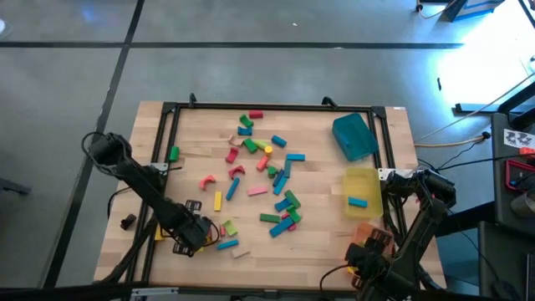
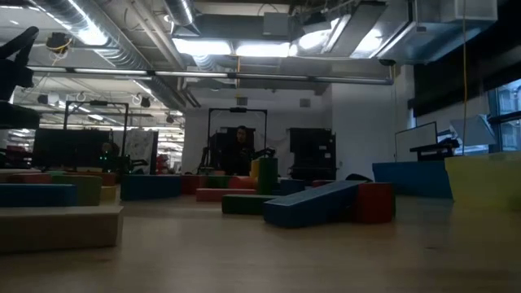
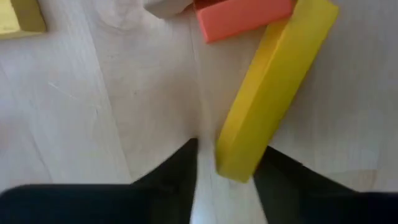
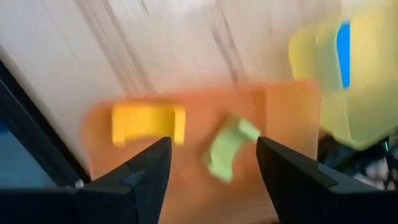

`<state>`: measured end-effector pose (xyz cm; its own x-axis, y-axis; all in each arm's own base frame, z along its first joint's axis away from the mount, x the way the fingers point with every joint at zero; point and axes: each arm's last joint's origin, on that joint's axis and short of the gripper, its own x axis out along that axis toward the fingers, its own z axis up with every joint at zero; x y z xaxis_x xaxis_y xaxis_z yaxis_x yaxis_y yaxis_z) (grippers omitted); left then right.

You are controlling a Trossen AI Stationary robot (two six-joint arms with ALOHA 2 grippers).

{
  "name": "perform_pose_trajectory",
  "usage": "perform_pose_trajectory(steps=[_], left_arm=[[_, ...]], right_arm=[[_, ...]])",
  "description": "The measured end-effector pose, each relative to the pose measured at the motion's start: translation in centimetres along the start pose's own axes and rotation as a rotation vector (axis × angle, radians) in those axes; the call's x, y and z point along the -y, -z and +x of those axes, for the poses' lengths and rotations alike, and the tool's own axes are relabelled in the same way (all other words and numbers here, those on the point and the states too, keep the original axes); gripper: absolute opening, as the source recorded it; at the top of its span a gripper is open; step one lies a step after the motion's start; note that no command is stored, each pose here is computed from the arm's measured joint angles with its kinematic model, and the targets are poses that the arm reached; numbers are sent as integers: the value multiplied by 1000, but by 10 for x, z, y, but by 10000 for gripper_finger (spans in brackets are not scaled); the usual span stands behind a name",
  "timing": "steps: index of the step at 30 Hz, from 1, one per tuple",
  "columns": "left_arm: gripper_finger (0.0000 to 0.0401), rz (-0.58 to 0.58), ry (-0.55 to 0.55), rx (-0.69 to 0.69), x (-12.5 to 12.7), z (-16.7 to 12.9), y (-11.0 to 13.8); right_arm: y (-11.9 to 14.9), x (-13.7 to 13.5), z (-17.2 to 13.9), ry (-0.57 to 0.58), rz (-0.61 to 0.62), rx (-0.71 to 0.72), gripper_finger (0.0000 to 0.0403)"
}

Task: Sort blocks by size
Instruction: Put the yellow rectangular block into the yellow bin

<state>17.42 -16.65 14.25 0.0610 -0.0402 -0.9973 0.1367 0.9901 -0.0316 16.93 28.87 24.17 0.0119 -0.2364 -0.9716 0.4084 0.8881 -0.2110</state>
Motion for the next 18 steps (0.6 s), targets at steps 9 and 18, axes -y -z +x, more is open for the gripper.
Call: perform_pose_trajectory(steps=[9,18], left_arm=[[40,-26,46,-4,6,-11,-7],[51,36,62,182,19,-53,-41]], right_arm=[[-12,-5,-2,-31,23,406,237],[-45,-1,-3,20,106,675,237]])
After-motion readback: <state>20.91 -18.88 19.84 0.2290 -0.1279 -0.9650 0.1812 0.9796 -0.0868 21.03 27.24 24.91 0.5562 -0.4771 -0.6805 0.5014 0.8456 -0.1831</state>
